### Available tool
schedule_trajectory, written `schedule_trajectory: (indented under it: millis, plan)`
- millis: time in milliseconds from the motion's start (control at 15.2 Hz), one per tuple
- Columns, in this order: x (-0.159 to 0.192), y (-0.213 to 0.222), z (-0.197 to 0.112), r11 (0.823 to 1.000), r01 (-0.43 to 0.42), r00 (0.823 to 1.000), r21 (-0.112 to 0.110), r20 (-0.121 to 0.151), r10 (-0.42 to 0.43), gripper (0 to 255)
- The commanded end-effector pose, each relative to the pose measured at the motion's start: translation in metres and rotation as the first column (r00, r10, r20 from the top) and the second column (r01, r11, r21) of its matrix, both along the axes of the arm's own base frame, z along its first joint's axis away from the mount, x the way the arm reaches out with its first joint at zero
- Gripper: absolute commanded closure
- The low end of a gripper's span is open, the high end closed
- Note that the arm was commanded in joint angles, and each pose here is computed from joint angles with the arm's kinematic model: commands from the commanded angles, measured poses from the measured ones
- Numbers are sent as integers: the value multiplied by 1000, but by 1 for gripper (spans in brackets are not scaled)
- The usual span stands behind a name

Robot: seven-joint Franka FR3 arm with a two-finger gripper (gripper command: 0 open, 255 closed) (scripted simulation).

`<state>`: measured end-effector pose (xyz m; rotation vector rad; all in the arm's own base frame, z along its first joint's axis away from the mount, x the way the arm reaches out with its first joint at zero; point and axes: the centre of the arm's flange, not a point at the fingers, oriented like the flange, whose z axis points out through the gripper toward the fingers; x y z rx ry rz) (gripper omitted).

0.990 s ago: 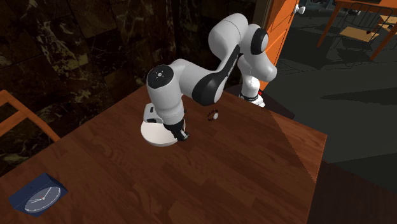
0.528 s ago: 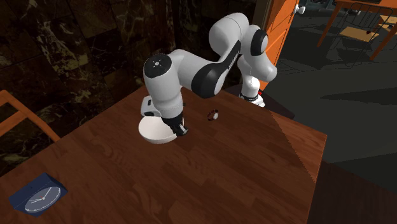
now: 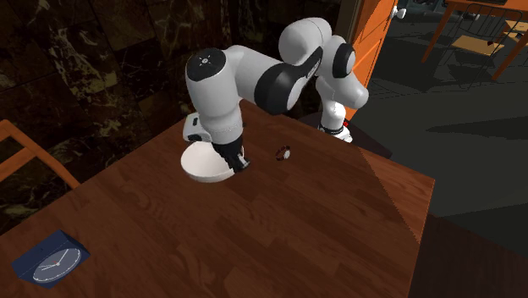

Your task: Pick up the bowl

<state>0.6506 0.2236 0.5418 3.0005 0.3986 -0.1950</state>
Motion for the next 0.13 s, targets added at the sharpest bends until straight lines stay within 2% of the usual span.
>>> schedule_trajectory:
  millis: [0,66]
  plan:
    - [0,-1,5,1000,0,1000,0,0,0,255]
    - [0,-1,5,1000,0,1000,0,0,0,255]
